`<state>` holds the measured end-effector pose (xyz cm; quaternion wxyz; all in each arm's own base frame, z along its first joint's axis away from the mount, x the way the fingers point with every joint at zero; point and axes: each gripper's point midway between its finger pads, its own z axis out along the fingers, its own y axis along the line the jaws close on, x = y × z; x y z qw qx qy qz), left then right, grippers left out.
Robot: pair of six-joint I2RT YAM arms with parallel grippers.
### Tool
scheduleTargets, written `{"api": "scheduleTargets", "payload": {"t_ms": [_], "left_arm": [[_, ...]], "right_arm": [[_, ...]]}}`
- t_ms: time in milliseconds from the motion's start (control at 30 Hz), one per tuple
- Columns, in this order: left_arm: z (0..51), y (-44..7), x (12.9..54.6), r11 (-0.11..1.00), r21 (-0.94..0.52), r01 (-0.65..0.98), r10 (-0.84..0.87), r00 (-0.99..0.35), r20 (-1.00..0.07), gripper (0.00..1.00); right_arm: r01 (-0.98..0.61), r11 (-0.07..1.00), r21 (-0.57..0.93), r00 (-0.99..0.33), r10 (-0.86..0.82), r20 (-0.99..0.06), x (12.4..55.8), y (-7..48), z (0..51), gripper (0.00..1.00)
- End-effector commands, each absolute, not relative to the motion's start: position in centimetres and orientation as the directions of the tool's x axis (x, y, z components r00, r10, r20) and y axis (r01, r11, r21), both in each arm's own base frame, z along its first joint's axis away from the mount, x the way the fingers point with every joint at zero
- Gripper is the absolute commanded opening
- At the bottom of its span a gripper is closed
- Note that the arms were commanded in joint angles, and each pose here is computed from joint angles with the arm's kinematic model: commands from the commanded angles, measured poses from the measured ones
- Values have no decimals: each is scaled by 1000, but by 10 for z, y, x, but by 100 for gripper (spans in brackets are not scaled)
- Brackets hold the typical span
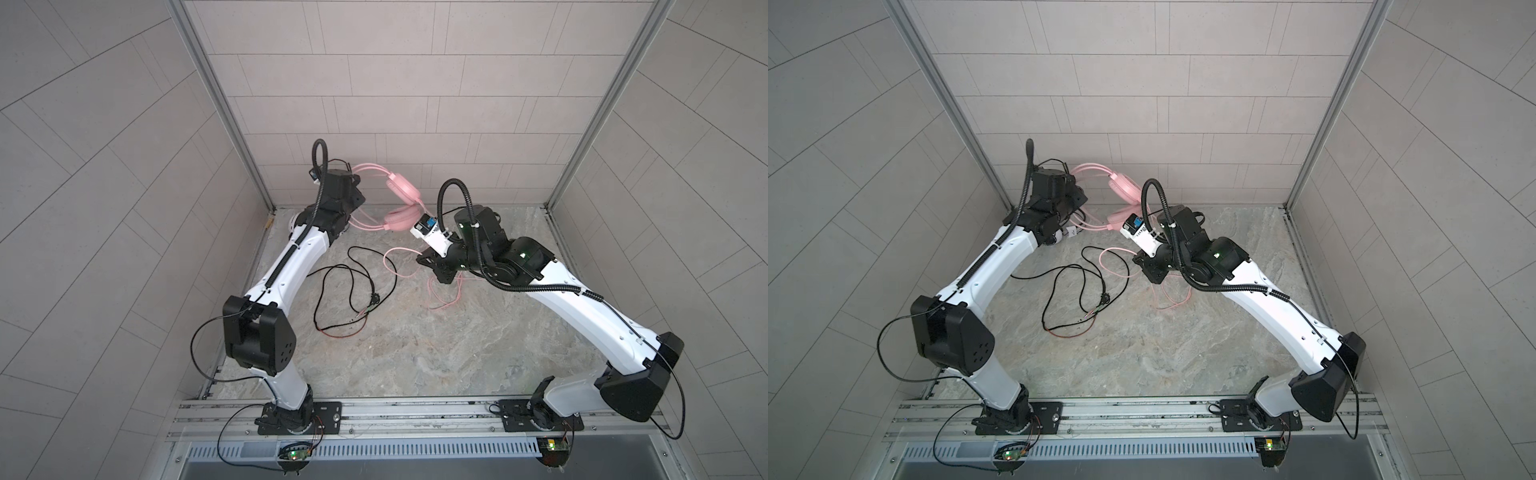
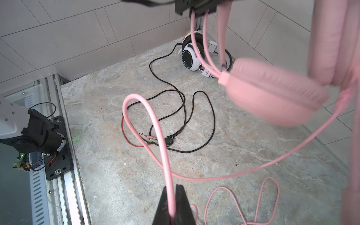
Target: Wrap the headphones
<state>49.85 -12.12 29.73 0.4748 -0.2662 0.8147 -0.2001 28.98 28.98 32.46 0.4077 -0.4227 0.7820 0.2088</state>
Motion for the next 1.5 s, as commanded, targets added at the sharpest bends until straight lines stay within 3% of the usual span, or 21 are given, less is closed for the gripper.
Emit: {"api": "scheduleTargets", "payload": {"t_ms": [0,300,533,667,1000,1267,1467], "left_arm": [[309,-142,479,785,-601,-148,-598,-434,-674,0],[256,-179,427,844,-536,25,-370,-695,-616,0],[249,-164,408,888,-457,49,-286,-719,-633,0],[245,-146,408,917,-400,2,-283,-704,-651,0],[251,-127,394,926,-377,4,-261,-714,-650,0],[257,-91,389,945,-320,-69,-284,-658,-697,0],[259,-85,386,956,-286,-69,-259,-659,-706,0]], "right_arm": [[-801,597,-44,-316,-485,-815,294,282,329,0],[-691,720,-67,-392,-451,-802,323,242,323,0],[-609,793,-3,-470,-364,-804,348,209,316,0],[-652,756,65,-457,-323,-829,342,222,326,0],[-601,798,-42,-495,-413,-764,345,198,306,0],[-702,708,78,-435,-340,-834,319,231,342,0],[-835,513,197,-392,-305,-868,282,276,368,0]]}}
